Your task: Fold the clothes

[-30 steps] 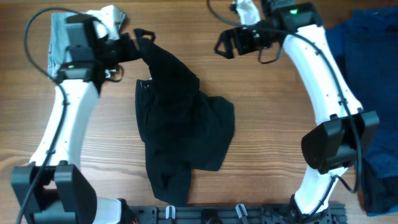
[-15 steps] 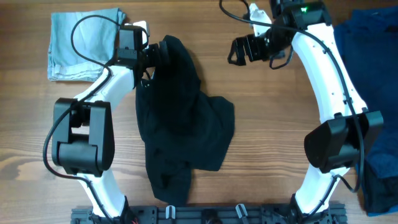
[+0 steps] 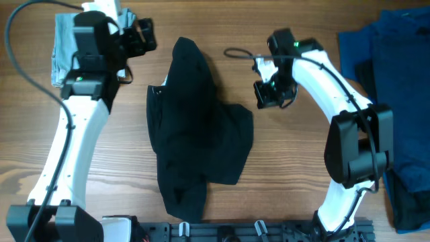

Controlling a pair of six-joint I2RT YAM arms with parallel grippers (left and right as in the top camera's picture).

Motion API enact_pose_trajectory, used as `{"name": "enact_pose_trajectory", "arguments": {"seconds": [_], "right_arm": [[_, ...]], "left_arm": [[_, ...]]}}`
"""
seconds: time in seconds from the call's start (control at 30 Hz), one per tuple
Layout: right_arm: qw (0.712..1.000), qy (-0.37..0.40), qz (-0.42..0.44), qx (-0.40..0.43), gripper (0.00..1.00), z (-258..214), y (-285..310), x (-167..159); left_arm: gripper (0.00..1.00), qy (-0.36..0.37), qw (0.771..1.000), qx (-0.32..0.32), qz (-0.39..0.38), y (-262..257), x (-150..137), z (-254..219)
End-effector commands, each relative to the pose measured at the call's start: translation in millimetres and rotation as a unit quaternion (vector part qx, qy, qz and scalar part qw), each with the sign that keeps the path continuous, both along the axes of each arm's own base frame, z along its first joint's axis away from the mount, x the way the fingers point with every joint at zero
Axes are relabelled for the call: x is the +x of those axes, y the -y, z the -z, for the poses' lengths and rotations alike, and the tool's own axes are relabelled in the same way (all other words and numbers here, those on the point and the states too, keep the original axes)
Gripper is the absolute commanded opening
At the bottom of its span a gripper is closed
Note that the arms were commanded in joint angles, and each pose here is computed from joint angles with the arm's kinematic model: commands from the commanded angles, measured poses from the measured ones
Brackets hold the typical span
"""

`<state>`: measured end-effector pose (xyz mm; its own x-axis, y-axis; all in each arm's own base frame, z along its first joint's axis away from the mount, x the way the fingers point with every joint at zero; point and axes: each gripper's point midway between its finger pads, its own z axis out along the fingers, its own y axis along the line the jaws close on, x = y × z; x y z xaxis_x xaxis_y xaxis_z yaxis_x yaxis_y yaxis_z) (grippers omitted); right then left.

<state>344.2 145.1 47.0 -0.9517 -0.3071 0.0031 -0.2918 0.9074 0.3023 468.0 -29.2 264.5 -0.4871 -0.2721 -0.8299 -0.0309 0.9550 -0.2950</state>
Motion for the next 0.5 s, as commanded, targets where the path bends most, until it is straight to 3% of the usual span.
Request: {"name": "enact_pose_trajectory", "arguments": {"seconds": [0.0,0.13,0.47], "right_arm": [[0.997,-0.009,-0.024,0.072,0.04,12,-20,-13],[0.993,-0.003,-0.033,0.118,0.04,10,-33,-13],[0.989,0.006,-0.041,0.142,0.04,27,-44,-19]], "left_arm": [[1.00,-0.020,0.999,0.006,-0.036,-30,-6,6],[1.00,-0.060,0.997,0.006,-0.054,-47,-16,23],[1.00,-0.118,0.990,0.002,-0.077,-67,-33,48]]}}
